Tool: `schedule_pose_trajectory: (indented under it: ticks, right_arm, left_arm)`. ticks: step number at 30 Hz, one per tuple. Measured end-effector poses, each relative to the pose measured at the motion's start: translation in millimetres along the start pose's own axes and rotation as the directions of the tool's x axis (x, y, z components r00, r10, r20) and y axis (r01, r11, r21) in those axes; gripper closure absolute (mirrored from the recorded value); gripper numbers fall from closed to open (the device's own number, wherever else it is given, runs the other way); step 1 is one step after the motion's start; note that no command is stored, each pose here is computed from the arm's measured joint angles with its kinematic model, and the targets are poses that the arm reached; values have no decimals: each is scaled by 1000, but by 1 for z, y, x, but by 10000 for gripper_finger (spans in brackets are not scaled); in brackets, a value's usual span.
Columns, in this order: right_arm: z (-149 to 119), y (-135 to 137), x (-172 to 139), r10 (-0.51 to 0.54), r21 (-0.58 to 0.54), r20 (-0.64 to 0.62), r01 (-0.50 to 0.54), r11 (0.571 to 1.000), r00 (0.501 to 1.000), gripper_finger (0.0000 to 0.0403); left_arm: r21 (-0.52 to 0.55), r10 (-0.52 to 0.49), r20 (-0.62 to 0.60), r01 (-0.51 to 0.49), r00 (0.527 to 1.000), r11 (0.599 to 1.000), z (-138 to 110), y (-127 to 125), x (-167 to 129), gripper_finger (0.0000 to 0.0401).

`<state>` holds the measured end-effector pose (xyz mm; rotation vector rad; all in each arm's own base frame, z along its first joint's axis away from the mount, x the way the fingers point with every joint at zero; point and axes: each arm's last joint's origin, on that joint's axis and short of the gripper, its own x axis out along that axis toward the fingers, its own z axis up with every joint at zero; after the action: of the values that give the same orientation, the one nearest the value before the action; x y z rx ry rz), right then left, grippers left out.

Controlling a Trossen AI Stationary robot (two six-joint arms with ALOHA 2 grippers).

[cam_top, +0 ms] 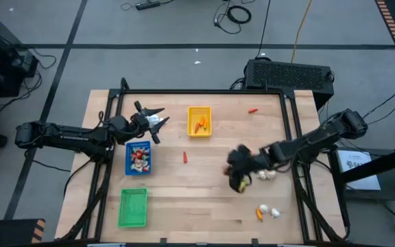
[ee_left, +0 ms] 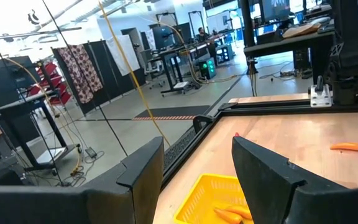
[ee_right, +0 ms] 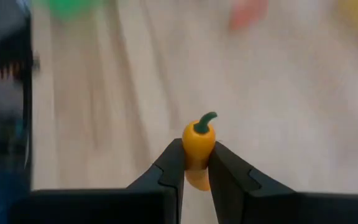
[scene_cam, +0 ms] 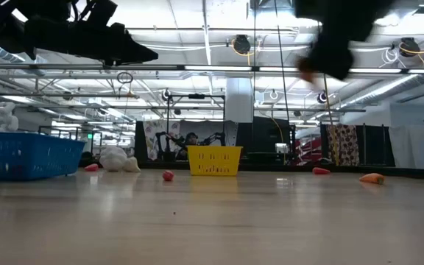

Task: Sort produce into baskets
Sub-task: Put the yellow chili pepper into the yellow bin

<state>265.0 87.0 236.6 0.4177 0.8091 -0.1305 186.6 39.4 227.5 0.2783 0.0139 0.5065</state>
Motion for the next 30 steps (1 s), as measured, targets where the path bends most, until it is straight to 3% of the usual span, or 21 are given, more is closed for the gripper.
schedule_pose_trajectory:
  ticks: [5, 8, 20, 30]
  right_arm:
    - [47, -25, 10, -73, -80, 310, 103, 991, 948, 354]
    - [68, -48, 19, -142, -69, 398, 183, 981, 907, 354]
    - [102, -140, 63, -260, 29, 464, 280, 960, 847, 353]
    - [107, -168, 70, -308, 106, 485, 294, 950, 818, 352]
  left_arm:
    - [1, 0, 0, 0, 1000, 1000, 0, 0, 0, 203]
    - [1, 0, 0, 0, 1000, 1000, 0, 0, 0, 203]
    - [4, 0, -1, 0, 1000, 1000, 0, 0, 0, 203]
    - [4, -1, -2, 1, 1000, 1000, 0, 0, 0, 203]
